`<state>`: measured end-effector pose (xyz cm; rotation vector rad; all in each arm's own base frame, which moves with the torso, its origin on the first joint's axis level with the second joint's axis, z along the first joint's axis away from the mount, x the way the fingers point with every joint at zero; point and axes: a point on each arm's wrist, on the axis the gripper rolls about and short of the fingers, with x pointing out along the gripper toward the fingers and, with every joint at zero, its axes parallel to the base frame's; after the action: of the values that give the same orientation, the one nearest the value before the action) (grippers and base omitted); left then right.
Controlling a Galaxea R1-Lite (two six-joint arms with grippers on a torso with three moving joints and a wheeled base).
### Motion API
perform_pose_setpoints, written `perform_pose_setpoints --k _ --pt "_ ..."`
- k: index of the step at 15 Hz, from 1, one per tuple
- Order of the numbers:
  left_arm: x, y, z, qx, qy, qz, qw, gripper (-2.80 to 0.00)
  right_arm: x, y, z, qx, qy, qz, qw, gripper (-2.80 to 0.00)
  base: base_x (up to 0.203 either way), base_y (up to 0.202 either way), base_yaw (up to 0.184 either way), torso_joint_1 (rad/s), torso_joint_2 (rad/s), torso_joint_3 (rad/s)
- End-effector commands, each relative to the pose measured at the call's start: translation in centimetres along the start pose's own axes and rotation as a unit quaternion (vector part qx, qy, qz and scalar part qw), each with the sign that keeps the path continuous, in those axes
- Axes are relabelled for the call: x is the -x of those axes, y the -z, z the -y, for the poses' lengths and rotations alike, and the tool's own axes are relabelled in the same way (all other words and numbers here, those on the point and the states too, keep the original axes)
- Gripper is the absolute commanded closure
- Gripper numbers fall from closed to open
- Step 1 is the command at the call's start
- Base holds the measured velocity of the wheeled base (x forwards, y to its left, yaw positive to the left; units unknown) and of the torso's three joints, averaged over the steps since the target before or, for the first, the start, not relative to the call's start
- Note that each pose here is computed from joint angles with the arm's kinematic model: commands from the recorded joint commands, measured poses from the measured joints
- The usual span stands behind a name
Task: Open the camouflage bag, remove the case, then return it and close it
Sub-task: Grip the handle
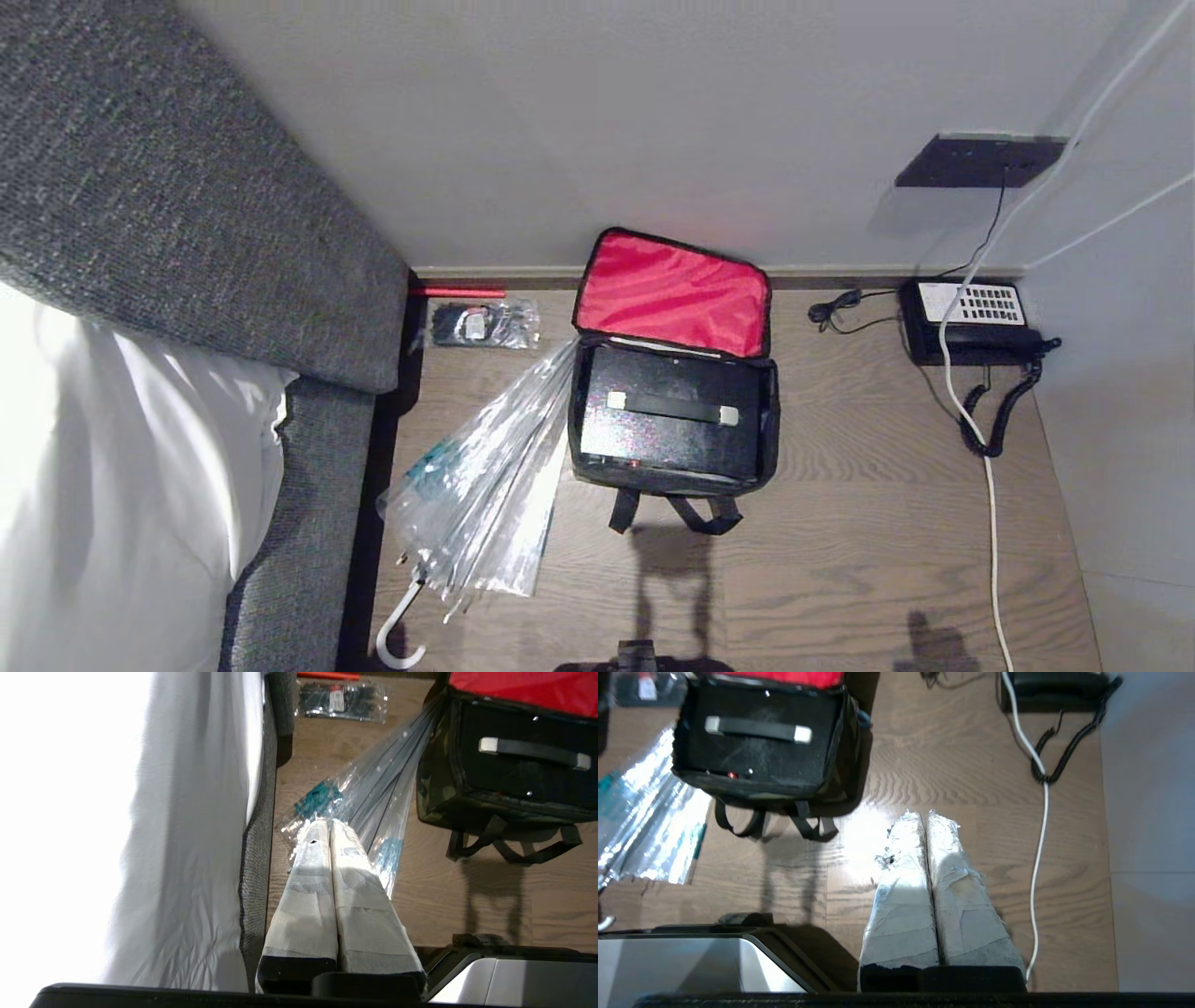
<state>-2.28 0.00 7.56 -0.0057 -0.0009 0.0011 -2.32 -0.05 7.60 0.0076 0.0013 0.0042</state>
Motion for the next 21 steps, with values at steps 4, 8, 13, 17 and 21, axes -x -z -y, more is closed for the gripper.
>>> perform_pose_setpoints --k 4,8,13,17,21 --pt "0.00 0.00 0.00 0.001 0.000 0.000 1.0000 0.00 0.13 0.05 0.00 0.000 0.000 0.008 1.000 0.00 0.000 0.000 0.000 0.002 0.00 0.201" --pt "0.00 0.00 0.00 0.001 0.000 0.000 1.0000 0.00 0.13 0.05 0.00 0.000 0.000 0.008 1.000 0.00 0.000 0.000 0.000 0.001 0.00 0.201" --pt "0.00 0.00 0.00 0.000 0.000 0.000 1.0000 0.00 0.13 0.05 0.00 0.000 0.000 0.008 1.000 0.00 0.000 0.000 0.000 0.003 0.00 0.204" --pt "0.00 0.00 0.00 0.000 0.000 0.000 1.0000 0.00 0.13 0.05 0.00 0.000 0.000 0.008 1.000 0.00 0.000 0.000 0.000 0.001 0.00 0.146" --pt "0.00 0.00 0.00 0.000 0.000 0.000 1.0000 0.00 0.13 0.05 0.00 0.000 0.000 0.008 1.000 0.00 0.000 0.000 0.000 -0.001 0.00 0.009"
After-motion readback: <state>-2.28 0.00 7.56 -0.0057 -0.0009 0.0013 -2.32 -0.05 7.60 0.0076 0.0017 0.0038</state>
